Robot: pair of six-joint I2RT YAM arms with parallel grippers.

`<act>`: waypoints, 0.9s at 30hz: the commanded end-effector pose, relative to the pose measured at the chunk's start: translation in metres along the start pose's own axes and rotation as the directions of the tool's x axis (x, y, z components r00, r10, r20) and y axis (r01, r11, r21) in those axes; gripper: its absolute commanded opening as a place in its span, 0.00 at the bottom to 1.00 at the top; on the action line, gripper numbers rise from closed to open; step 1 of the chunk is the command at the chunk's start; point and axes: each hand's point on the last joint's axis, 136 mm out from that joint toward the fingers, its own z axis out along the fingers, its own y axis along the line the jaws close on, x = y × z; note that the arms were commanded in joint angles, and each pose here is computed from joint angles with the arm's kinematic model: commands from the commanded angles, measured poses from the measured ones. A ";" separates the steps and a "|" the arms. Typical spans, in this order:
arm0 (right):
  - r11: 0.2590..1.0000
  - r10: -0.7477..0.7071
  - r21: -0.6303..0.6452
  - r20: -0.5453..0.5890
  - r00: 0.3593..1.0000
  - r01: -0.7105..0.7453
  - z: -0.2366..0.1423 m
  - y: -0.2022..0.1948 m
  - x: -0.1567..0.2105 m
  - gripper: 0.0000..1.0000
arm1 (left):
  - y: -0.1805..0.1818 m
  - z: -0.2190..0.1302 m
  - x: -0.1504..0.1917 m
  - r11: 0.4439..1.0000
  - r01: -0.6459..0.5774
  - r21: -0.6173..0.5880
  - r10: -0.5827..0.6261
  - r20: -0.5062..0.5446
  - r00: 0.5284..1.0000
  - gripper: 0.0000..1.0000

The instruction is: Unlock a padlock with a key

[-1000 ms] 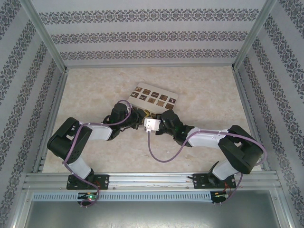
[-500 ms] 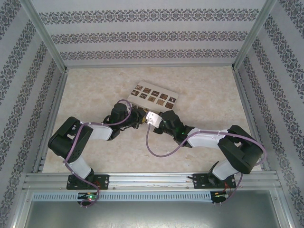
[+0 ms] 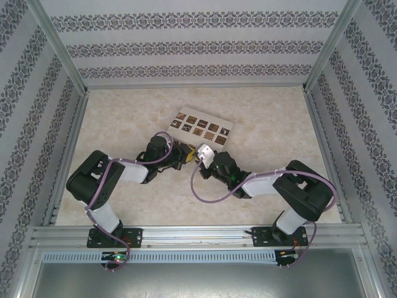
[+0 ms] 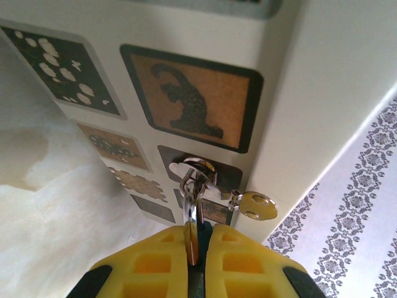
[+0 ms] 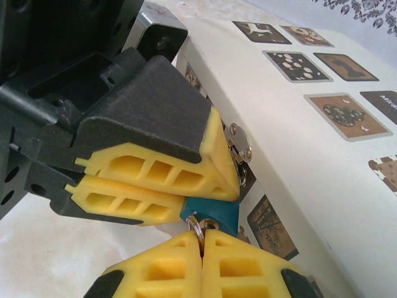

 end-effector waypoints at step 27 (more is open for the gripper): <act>0.983 0.169 0.056 0.054 0.984 -0.172 -0.011 -0.003 0.021 0.00 | 0.004 -0.007 0.006 0.989 -0.144 -0.043 0.147 0.054 0.988 0.37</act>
